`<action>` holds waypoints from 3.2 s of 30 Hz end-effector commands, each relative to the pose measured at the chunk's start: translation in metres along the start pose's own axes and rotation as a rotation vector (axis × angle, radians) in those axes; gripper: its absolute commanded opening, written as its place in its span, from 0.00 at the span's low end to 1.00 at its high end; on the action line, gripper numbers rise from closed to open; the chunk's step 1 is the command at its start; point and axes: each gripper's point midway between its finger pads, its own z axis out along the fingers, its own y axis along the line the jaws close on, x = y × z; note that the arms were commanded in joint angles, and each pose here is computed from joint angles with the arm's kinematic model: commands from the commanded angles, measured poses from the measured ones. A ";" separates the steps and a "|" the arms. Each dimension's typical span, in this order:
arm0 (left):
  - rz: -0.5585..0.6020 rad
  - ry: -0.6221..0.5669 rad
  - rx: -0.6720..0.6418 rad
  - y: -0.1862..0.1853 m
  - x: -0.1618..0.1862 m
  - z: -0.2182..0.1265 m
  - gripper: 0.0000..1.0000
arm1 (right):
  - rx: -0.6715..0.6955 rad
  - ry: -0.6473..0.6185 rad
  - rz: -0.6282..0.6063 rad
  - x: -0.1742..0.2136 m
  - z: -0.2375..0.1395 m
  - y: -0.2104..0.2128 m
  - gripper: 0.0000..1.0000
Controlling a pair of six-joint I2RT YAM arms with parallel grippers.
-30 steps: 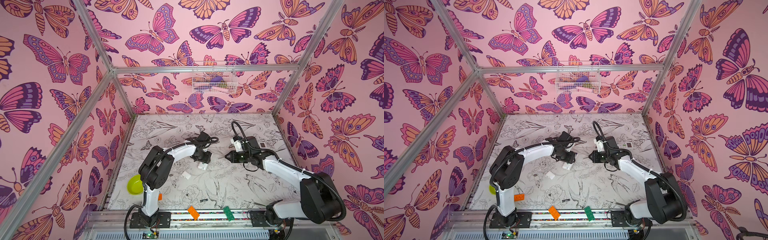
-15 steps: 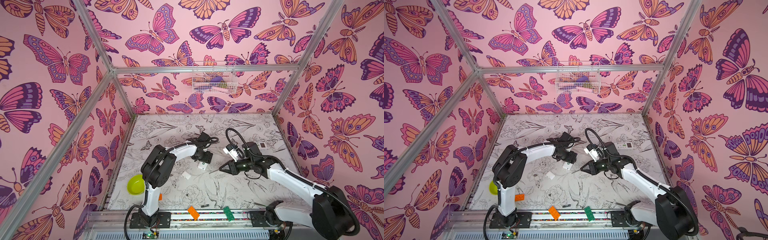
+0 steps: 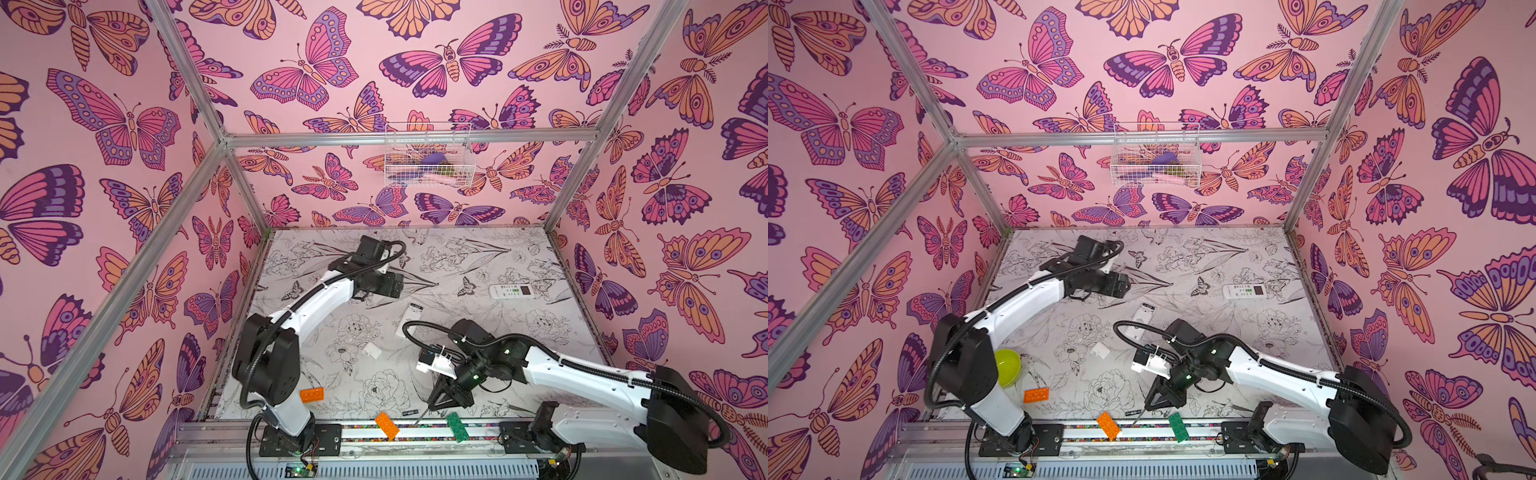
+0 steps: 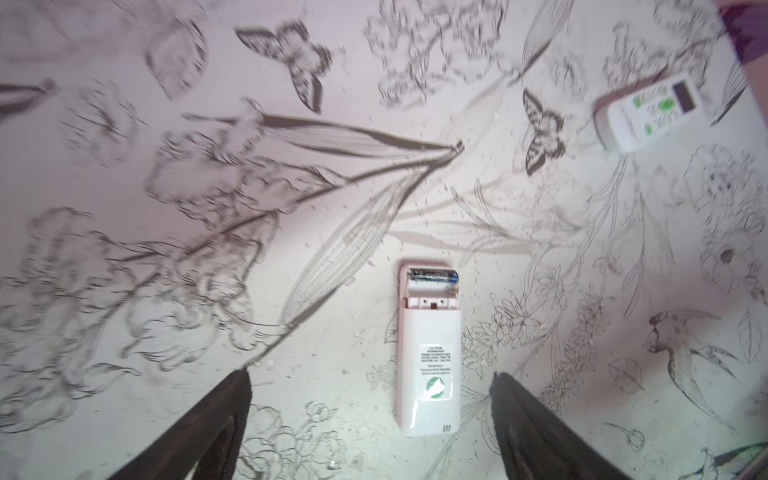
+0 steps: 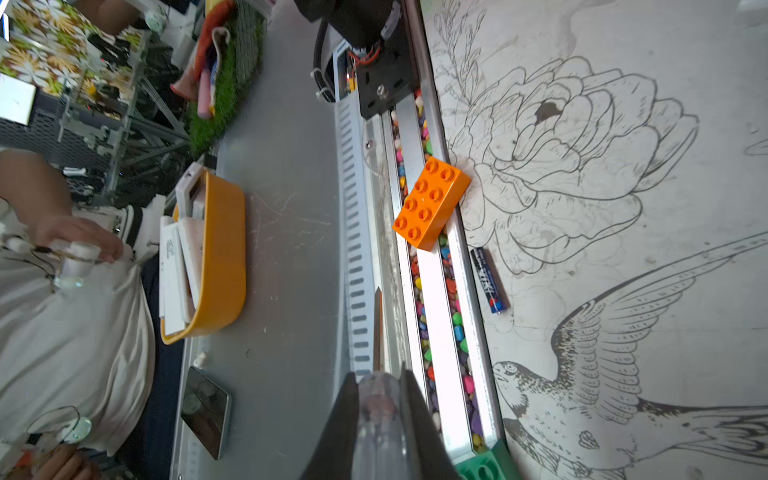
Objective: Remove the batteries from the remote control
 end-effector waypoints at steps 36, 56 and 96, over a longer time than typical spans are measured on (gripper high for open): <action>-0.064 -0.146 0.042 0.084 0.026 -0.055 1.00 | 0.806 -0.367 0.435 -0.061 -0.127 -0.225 0.00; -0.084 -0.195 -0.013 0.110 0.022 -0.072 1.00 | 0.594 -0.382 0.359 -0.137 -0.093 -0.265 0.00; 1.115 -0.025 0.641 -0.018 0.090 0.046 0.96 | 0.472 -0.708 0.736 -0.140 -0.125 -0.219 0.00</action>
